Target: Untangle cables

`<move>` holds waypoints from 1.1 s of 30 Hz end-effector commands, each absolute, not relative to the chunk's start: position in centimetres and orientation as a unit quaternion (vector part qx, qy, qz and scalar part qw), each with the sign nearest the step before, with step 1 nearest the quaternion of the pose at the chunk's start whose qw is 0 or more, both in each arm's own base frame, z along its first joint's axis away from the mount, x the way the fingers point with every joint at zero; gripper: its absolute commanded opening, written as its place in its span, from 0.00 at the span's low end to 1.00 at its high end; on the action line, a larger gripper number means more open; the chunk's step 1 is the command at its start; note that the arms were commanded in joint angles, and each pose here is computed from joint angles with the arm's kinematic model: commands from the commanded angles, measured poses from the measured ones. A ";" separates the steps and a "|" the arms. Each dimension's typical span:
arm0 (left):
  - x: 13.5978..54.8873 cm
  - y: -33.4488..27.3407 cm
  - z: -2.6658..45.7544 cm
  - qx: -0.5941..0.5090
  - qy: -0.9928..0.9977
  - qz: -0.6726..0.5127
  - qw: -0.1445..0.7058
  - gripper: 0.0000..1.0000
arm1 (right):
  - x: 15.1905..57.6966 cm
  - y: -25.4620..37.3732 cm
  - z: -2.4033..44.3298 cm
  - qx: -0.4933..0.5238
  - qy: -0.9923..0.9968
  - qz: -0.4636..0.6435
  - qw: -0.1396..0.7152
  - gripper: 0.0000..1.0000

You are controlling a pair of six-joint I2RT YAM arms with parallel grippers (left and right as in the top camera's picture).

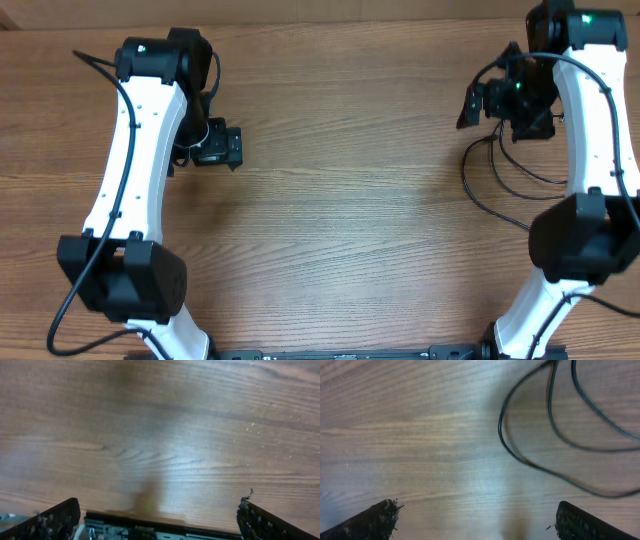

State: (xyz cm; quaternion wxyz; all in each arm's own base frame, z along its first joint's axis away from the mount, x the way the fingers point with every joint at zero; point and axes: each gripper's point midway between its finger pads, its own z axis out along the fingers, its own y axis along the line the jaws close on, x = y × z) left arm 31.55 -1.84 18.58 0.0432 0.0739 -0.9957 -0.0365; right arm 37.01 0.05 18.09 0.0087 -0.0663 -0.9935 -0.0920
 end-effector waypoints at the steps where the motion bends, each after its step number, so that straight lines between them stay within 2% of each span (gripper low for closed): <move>1: 29.2 -1.0 20.0 0.093 -0.994 -0.054 0.027 1.00 | 34.8 0.0 20.4 -0.067 -0.994 -0.085 -0.017 1.00; 4: 27.9 0.0 20.8 0.114 -0.991 -0.075 0.002 1.00 | 34.6 0.4 21.3 -0.049 -0.994 -0.083 -0.050 1.00; 10: 26.7 0.5 23.4 0.122 -0.983 -0.060 -0.125 1.00 | 34.8 1.1 24.8 -0.014 -0.983 -0.068 -0.173 1.00; 22: 22.2 2.0 27.7 0.142 -0.904 -0.031 -0.403 1.00 | 28.2 0.7 28.2 -0.003 -0.917 -0.042 -0.398 1.00; 27: 20.1 2.4 27.7 0.155 -0.889 -0.024 -0.431 1.00 | 25.2 0.7 29.2 -0.003 -0.896 -0.036 -0.442 1.00; 33: 18.7 2.4 26.5 0.152 -0.902 -0.030 -0.402 1.00 | 23.8 0.7 29.0 -0.004 -0.900 -0.036 -0.433 1.00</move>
